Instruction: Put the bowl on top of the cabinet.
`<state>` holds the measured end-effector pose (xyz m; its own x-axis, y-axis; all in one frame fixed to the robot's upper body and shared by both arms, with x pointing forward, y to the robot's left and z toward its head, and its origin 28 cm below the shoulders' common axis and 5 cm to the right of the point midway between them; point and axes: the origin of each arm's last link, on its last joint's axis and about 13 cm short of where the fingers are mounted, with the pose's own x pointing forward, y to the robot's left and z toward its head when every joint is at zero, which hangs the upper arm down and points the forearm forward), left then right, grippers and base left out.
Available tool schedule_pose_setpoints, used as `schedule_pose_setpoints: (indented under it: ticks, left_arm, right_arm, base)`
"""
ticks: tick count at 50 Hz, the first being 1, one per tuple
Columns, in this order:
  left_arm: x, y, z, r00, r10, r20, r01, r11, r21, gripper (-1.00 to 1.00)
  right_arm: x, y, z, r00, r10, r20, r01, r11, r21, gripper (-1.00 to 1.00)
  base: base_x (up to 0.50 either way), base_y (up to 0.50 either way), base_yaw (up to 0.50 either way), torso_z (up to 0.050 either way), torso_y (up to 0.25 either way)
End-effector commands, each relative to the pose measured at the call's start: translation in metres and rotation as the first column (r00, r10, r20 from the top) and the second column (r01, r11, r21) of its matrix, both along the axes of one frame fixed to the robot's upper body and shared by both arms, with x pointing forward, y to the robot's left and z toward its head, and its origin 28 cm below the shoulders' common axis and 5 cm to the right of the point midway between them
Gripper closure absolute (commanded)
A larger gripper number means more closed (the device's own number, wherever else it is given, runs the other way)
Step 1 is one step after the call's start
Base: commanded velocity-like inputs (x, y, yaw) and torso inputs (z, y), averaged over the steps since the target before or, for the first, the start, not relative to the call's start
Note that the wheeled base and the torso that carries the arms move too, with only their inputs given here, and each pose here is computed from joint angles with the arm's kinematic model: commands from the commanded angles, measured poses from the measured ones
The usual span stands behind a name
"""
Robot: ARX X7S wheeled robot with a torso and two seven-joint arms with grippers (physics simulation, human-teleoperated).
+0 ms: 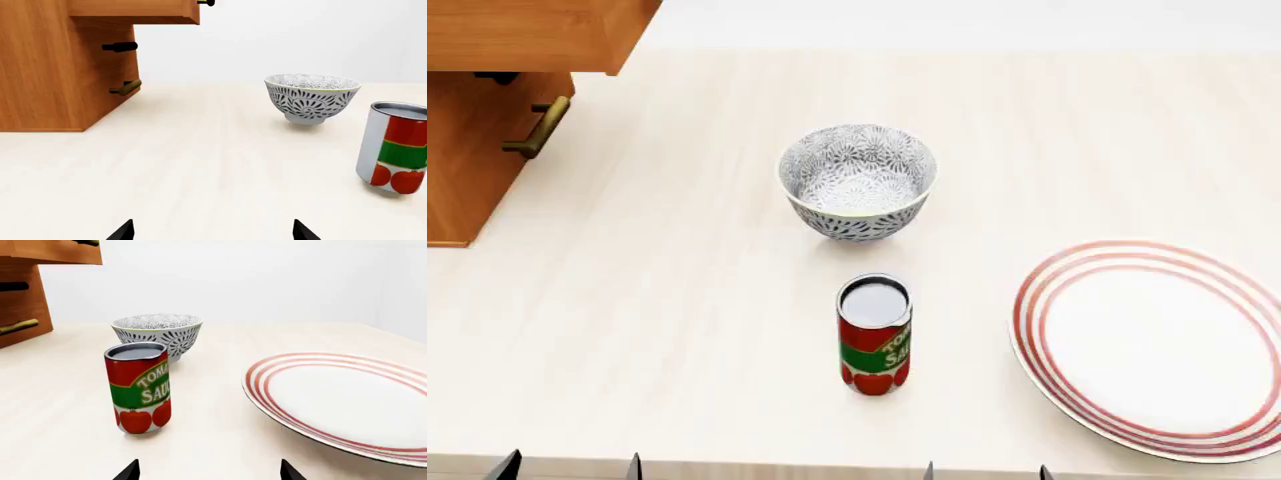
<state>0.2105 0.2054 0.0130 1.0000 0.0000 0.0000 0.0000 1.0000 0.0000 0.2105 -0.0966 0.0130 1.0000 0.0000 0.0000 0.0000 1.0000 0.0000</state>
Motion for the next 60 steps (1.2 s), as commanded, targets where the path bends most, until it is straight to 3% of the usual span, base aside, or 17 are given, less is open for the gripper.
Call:
schedule_pose_setpoints:
  ticks: [1,16,17,18,19,20,21,22,23,25,26,27,30,38,60]
  left_arm:
    - [0.0,0.0,0.0,1.0,0.001,0.0,-0.001,1.0,0.0,-1.0]
    - [0.0,0.0,0.002,1.0,0.0,0.005,0.0,1.0,0.0,-1.0]
    - [-0.001,0.0,0.003,1.0,0.002,0.009,-0.002,1.0,-0.002,-1.0]
    - [-0.002,0.001,0.011,0.996,0.048,0.073,-0.045,0.999,-0.031,-1.0]
    - [-0.002,0.001,0.015,0.994,0.042,0.105,-0.04,0.999,-0.02,-1.0]
    - [-0.006,0.001,0.028,0.972,0.055,0.229,-0.057,0.998,0.002,-1.0]
    - [-0.009,0.0,0.034,0.956,0.054,0.289,-0.064,0.998,0.025,-1.0]
    - [-0.015,0.0,0.048,0.912,0.068,0.405,-0.088,0.996,0.032,-1.0]
    - [-0.017,0.0,0.052,0.893,0.073,0.445,-0.104,0.994,0.046,-1.0]
    - [-0.023,0.0,0.06,0.852,0.084,0.517,-0.117,0.993,0.033,-1.0]
    - [-0.027,0.0,0.066,0.815,0.088,0.573,-0.136,0.99,0.04,-1.0]
    - [-0.027,0.0,0.066,0.815,0.088,0.573,-0.136,0.99,0.04,-1.0]
    - [-0.034,0.0,0.077,0.759,0.102,0.643,-0.171,0.984,0.046,-1.0]
    - [-0.032,0.0,0.076,0.767,0.108,0.632,-0.177,0.983,0.047,-1.0]
    - [-0.03,0.0,0.071,0.792,0.104,0.601,-0.17,0.984,0.054,-1.0]
  right_arm:
    - [0.0,0.0,0.0,1.0,-0.003,-0.003,0.003,1.0,-0.003,-1.0]
    - [-0.001,0.001,0.002,1.0,-0.005,0.002,0.005,1.0,-0.007,-1.0]
    - [-0.001,0.001,0.003,1.0,-0.009,0.012,0.009,1.0,-0.005,-1.0]
    - [-0.001,0.0,0.012,0.992,-0.022,0.127,0.026,0.999,-0.029,-1.0]
    - [-0.001,0.0,0.015,0.988,-0.026,0.151,0.028,1.0,-0.012,-1.0]
    - [-0.001,-0.001,0.026,0.967,-0.059,0.248,0.056,0.998,0.021,-1.0]
    - [-0.003,-0.001,0.034,0.947,-0.072,0.313,0.061,0.997,0.045,-1.0]
    - [-0.005,-0.002,0.046,0.909,-0.084,0.409,0.083,0.996,0.022,-1.0]
    - [-0.007,-0.002,0.051,0.885,-0.088,0.458,0.067,0.996,0.062,-1.0]
    - [-0.01,-0.003,0.06,0.846,-0.104,0.523,0.094,0.995,0.045,-1.0]
    - [-0.013,-0.003,0.065,0.819,-0.107,0.564,0.098,0.994,0.046,-1.0]
    - [-0.014,-0.003,0.067,0.806,-0.11,0.582,0.099,0.994,0.051,-1.0]
    - [-0.018,-0.001,0.068,0.782,-0.114,0.613,0.122,0.992,0.029,-1.0]
    - [-0.022,0.001,0.07,0.747,-0.109,0.656,0.135,0.991,0.011,-1.0]
    - [-0.021,0.002,0.064,0.764,-0.094,0.639,0.132,0.991,-0.011,-1.0]
  base:
    - [0.0,0.0,0.0,0.0,0.0]
    - [0.0,0.0,0.0,0.0,0.0]
    - [0.0,0.0,0.0,0.0,0.0]
    - [0.0,0.0,0.0,0.0,0.0]
    - [0.0,0.0,0.0,0.0,0.0]
    - [0.0,0.0,0.0,0.0,0.0]
    - [0.0,0.0,0.0,0.0,0.0]
    - [0.0,0.0,0.0,0.0,0.0]
    - [0.0,0.0,0.0,0.0,0.0]
    - [0.0,0.0,0.0,0.0,0.0]
    - [0.0,0.0,0.0,0.0,0.0]
    - [0.0,0.0,0.0,0.0,0.0]
    - [0.0,0.0,0.0,0.0,0.0]
    - [0.0,0.39,0.0,0.0,0.0]
    - [0.0,0.5,0.0,0.0,0.0]
